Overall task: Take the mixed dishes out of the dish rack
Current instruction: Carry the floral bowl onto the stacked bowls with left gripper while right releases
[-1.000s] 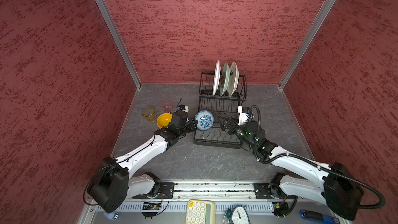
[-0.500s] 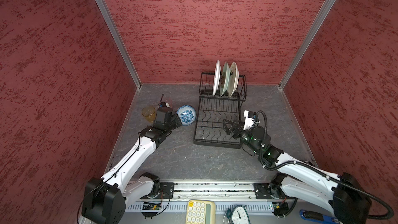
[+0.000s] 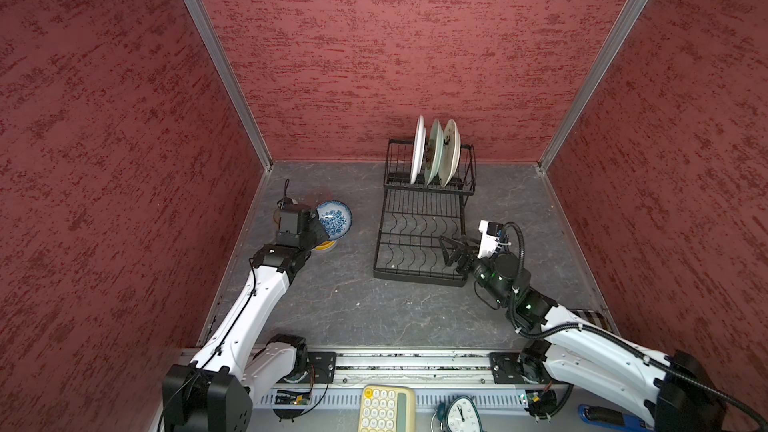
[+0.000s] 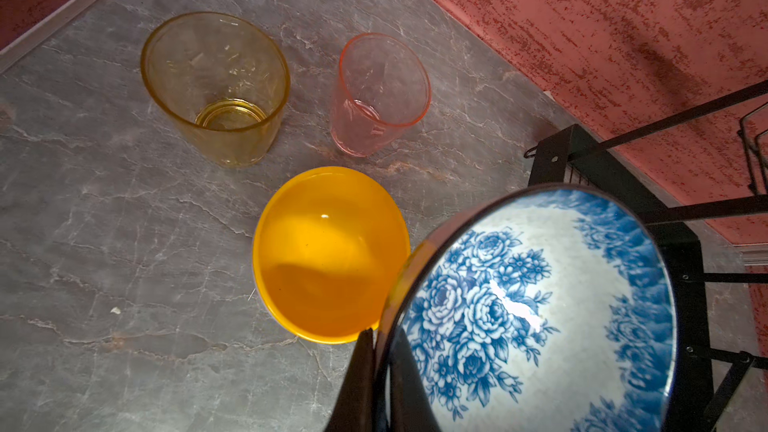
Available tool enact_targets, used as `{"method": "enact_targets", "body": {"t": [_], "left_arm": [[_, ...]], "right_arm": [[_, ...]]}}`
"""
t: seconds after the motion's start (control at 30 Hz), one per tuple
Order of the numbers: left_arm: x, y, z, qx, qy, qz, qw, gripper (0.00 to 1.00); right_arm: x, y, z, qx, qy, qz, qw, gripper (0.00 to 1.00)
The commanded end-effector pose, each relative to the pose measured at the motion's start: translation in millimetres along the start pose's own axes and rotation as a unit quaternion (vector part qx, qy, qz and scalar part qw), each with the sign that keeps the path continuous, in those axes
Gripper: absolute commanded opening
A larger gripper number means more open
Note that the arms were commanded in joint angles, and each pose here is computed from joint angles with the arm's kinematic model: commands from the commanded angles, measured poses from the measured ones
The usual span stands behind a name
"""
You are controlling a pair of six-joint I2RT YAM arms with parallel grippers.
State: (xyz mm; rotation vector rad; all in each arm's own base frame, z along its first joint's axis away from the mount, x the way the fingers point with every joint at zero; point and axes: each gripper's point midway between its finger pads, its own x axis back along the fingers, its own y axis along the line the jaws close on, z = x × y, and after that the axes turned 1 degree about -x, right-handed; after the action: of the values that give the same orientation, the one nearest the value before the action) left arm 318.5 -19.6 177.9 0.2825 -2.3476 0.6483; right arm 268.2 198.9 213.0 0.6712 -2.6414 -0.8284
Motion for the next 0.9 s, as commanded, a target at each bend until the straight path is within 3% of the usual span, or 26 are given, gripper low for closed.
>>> {"method": "enact_targets", "body": {"t": [0.0, 0.87], "left_arm": [[-7.1, 12.1, -13.8, 0.008, -0.024, -0.02, 0.999, 0.0], [-57.4, 44.6, -5.5, -0.021, 0.0, -0.092, 0.996, 0.0]], "right_arm": [[-0.6, -2.9, -1.7, 0.013, -0.002, 0.011, 1.0, 0.99], [-15.6, -0.2, 5.3, 0.01, 0.025, 0.02, 0.999, 0.99]]}}
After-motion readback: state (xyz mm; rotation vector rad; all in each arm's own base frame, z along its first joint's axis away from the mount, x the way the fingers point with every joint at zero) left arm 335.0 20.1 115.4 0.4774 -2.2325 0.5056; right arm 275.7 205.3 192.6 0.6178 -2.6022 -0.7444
